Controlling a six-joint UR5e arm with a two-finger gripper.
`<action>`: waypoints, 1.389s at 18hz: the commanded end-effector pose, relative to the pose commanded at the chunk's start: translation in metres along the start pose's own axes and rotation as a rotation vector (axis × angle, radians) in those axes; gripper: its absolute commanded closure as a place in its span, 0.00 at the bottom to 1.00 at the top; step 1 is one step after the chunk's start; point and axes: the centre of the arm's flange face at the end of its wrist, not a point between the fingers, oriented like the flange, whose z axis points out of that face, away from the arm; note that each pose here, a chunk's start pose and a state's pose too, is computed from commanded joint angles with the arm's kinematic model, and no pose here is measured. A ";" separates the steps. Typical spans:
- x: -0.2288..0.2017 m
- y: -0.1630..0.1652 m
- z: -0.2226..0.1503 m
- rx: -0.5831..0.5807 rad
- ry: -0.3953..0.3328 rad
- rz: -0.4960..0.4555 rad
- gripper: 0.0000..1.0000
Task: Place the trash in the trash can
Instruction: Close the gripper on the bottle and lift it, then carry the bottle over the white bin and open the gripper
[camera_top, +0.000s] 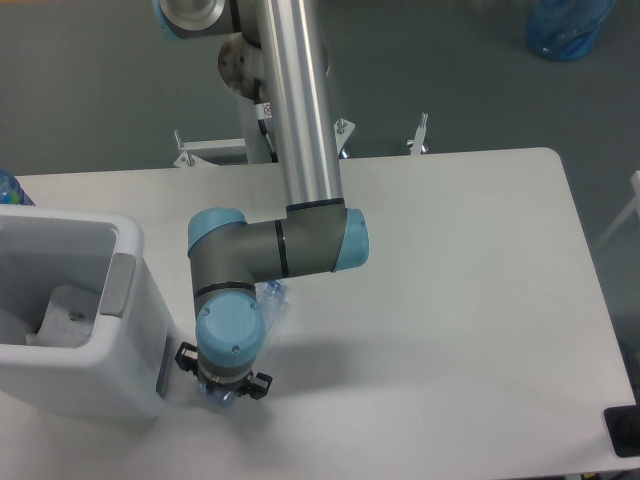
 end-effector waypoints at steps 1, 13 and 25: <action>-0.002 0.000 -0.005 0.008 -0.005 0.000 0.87; -0.082 0.016 -0.214 0.528 0.126 -0.091 0.87; -0.037 0.029 -0.413 1.001 0.278 0.013 0.85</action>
